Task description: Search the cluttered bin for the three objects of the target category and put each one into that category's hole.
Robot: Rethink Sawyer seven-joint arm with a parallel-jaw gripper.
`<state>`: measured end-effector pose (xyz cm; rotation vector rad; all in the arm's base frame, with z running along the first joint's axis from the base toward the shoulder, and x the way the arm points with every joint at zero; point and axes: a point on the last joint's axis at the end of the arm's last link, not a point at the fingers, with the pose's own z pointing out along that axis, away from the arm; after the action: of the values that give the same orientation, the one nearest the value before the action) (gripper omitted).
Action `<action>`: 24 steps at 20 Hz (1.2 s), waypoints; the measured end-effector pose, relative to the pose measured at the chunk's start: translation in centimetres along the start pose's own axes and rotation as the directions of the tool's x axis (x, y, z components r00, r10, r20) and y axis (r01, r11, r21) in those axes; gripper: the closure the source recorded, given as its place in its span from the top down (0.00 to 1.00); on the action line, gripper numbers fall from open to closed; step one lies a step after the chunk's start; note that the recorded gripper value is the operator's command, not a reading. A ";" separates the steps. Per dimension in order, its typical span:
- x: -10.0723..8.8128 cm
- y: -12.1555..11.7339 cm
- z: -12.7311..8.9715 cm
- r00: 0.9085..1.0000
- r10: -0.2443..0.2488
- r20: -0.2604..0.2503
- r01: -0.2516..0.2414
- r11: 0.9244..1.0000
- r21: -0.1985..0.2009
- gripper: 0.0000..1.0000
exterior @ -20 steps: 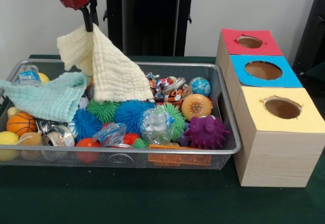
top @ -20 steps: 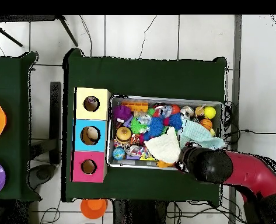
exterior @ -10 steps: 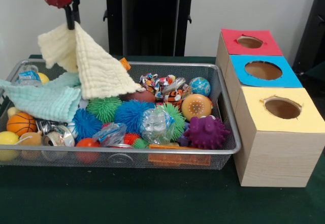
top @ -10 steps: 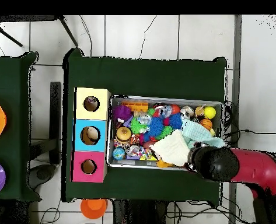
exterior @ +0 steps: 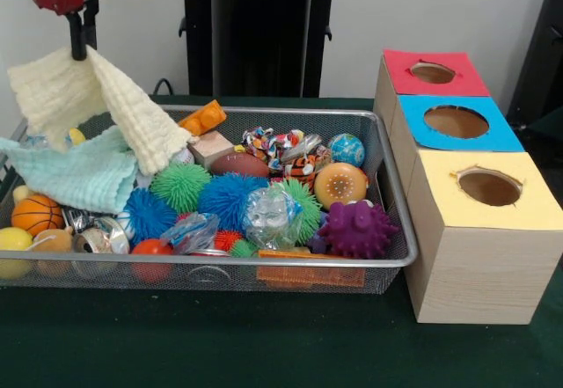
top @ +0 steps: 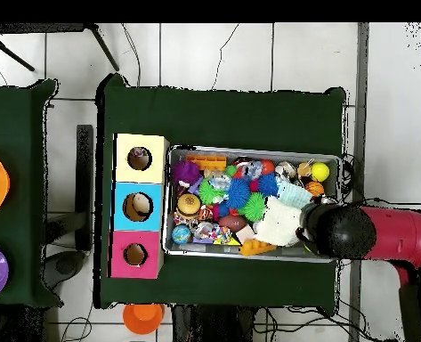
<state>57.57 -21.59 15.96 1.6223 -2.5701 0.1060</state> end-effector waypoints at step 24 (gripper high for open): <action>-6.4 -1.0 0.3 0.997 -0.045 0.060 0.046 0.999 -0.007 1.00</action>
<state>61.19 -16.32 14.89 1.7049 -2.5709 0.0439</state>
